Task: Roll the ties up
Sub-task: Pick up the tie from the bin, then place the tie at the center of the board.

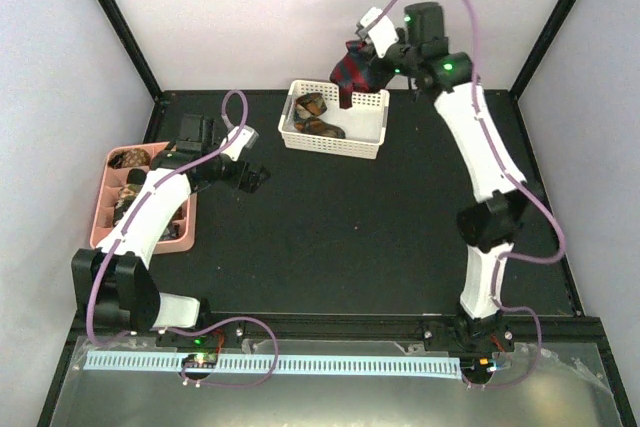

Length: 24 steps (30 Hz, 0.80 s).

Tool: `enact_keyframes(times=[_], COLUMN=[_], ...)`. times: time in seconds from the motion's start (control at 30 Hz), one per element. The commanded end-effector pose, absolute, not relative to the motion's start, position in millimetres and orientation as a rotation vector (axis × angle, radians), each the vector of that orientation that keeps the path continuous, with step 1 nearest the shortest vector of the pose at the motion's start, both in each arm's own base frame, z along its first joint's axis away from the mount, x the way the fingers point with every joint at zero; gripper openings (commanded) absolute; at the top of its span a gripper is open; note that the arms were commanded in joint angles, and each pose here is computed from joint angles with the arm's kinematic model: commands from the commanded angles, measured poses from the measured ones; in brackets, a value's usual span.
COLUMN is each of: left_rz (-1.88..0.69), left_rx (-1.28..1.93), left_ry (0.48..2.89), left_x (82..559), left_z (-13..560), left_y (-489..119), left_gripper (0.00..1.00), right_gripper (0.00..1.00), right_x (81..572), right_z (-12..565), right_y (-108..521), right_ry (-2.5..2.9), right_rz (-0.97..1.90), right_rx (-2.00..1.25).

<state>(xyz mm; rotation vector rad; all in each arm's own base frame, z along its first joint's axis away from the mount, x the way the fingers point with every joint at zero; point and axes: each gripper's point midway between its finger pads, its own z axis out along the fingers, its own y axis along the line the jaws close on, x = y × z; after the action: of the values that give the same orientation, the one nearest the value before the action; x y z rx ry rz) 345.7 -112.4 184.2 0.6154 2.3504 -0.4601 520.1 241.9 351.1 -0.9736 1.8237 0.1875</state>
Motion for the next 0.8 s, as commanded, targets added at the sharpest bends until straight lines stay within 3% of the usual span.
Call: enact_keyframes(times=[0.0, 0.1, 0.13, 0.17, 0.2, 0.23, 0.5, 0.77], left_rz=[-0.41, -0.404, -0.397, -0.387, -0.376, -0.369, -0.473, -0.615], left_rx=[0.583, 0.597, 0.601, 0.606, 0.609, 0.616, 0.914, 1.371], left_ry=[2.266, 2.246, 2.244, 2.242, 2.244, 2.248, 2.144, 1.981], left_x=[353, 352, 352, 352, 351, 350, 316, 265], left_z=[219, 226, 227, 228, 228, 226, 228, 202], left_y=[-103, -101, -100, -99, -97, -95, -117, -185], left_gripper=[0.99, 0.99, 0.99, 0.99, 0.99, 0.99, 0.99, 0.99], right_gripper=[0.02, 0.04, 0.27, 0.59, 0.85, 0.98, 1.0, 0.86], right_x=[441, 391, 382, 373, 369, 364, 294, 272], right_z=[442, 444, 437, 431, 407, 396, 262, 192], right_y=[248, 254, 251, 244, 238, 232, 211, 180], right_ry=[1.661, 1.643, 1.668, 1.697, 1.764, 1.795, 2.116, 2.278], right_rz=[0.428, 0.584, 0.588, 0.566, 0.553, 0.527, 0.732, 0.856], right_rx=[-0.997, -1.11, -1.132, -1.136, -1.155, -1.158, -1.178, -1.086])
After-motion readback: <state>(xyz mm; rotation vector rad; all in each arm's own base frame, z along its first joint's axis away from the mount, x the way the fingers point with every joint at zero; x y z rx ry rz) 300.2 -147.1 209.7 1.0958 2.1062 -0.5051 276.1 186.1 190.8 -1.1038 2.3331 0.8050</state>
